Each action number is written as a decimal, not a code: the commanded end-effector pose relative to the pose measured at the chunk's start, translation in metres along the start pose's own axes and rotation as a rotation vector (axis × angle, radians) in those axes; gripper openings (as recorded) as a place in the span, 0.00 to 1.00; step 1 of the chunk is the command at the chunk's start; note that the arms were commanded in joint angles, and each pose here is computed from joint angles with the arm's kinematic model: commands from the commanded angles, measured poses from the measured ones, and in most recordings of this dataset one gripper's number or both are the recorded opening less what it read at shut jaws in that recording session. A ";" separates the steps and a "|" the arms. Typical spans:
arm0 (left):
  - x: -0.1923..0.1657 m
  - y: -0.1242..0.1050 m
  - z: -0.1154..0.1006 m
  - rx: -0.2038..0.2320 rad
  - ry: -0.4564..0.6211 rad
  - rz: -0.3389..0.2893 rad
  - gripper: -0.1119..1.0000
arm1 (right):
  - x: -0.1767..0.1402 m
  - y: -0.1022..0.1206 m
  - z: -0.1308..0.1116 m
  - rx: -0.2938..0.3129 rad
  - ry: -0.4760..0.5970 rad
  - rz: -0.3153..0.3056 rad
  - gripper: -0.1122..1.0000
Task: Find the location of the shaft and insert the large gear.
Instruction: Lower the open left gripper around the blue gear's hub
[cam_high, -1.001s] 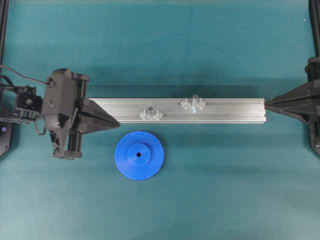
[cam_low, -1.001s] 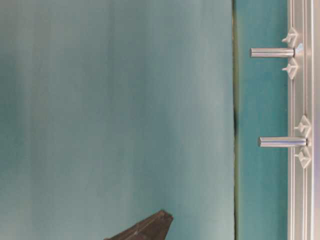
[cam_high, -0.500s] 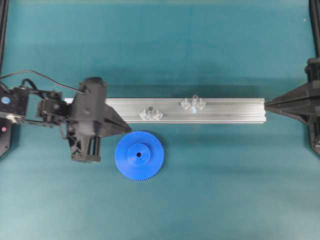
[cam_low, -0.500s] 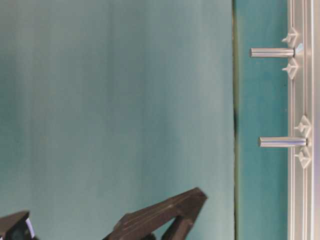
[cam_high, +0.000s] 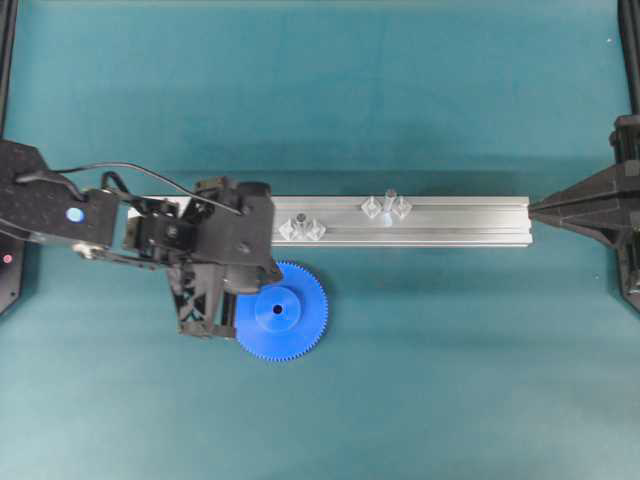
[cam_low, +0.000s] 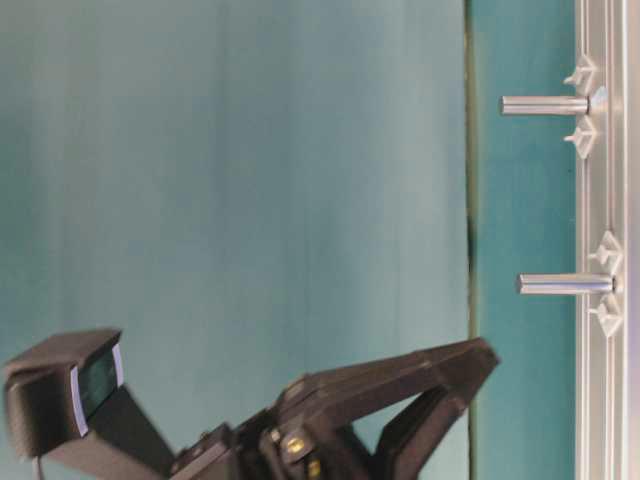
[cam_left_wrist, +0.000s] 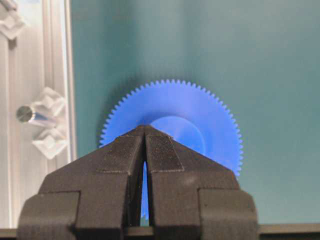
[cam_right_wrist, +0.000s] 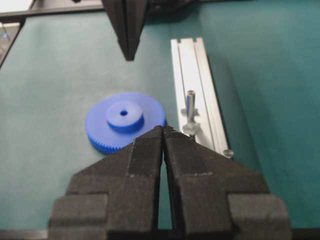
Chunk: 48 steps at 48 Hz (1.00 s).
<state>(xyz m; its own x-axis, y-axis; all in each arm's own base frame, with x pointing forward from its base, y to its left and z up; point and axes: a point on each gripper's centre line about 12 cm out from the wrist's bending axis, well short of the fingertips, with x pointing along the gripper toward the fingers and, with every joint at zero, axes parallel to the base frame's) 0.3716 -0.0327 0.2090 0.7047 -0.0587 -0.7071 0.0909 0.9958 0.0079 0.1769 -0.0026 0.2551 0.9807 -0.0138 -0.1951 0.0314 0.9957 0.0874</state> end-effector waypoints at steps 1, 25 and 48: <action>-0.001 -0.004 0.011 0.010 -0.023 -0.007 0.11 | 0.001 -0.001 0.006 0.012 -0.014 -0.005 0.15; 0.036 -0.010 0.010 0.023 0.175 -0.014 0.11 | 0.000 -0.002 0.002 0.013 -0.006 -0.010 0.15; 0.056 -0.016 0.002 0.046 0.325 -0.022 0.11 | 0.001 -0.002 -0.002 0.015 0.005 -0.013 0.15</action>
<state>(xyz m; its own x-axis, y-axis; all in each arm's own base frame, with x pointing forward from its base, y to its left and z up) 0.4052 -0.0490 0.1559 0.4060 -0.0420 -0.9129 0.1335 0.9910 0.0138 0.1755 -0.0042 0.2487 0.9771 -0.0228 -0.2116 0.0420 0.9953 0.0871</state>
